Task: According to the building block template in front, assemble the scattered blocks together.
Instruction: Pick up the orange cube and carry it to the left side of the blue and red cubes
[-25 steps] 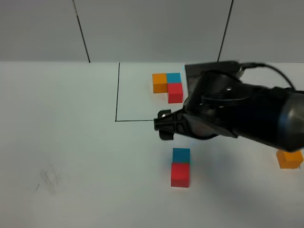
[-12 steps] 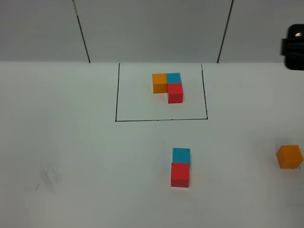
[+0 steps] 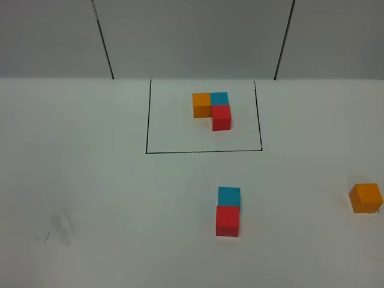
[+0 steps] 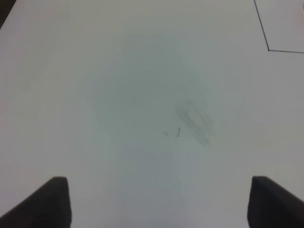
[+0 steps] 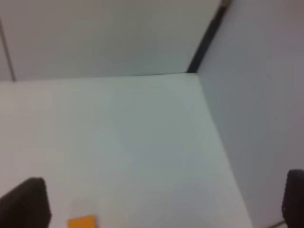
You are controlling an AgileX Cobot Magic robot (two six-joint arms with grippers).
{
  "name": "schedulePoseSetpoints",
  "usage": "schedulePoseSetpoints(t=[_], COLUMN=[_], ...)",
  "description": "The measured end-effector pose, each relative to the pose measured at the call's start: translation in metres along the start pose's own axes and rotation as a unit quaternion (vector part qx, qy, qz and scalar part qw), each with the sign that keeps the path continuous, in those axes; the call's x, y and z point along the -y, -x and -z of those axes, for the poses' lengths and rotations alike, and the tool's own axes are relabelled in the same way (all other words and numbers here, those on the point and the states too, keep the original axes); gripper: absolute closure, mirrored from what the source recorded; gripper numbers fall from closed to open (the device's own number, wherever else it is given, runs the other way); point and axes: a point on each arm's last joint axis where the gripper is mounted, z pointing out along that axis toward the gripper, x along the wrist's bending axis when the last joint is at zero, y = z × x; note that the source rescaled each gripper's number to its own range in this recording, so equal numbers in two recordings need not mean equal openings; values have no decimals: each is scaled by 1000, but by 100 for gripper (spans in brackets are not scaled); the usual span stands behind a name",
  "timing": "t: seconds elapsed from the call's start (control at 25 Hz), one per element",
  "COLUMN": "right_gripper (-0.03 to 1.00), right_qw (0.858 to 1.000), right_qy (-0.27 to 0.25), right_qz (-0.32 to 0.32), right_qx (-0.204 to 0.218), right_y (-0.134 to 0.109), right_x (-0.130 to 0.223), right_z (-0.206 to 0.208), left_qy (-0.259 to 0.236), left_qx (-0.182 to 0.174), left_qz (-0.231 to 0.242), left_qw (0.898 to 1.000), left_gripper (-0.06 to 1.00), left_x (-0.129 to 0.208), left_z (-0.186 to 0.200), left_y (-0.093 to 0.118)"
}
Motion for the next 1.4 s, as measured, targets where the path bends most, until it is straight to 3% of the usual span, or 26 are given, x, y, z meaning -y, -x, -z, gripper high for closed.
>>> schedulePoseSetpoints(t=[0.12, 0.44, 0.6, 0.84, 1.4], right_gripper=[-3, 12, 16, 17, 18], right_qw=[999, 989, 982, 958, 925], right_qy=[-20, -120, -171, -280, -358], right_qz=[26, 77, 69, 33, 44], right_qx=[31, -33, -34, -58, -121], right_y=[12, -11, -18, -21, -68], right_x=[3, 10, 12, 25, 53], right_z=[-4, -37, -63, -119, -216], left_qy=[0, 0, 0, 0, 0], left_qx=[0, 0, 0, 0, 0], left_qz=[0, 0, 0, 0, 0], left_qw=[1000, 1000, 1000, 1000, 1000], left_gripper=[28, 28, 28, 28, 28], left_x=[0, 0, 0, 0, 0], left_z=[0, 0, 0, 0, 0], left_y=[0, 0, 0, 0, 0])
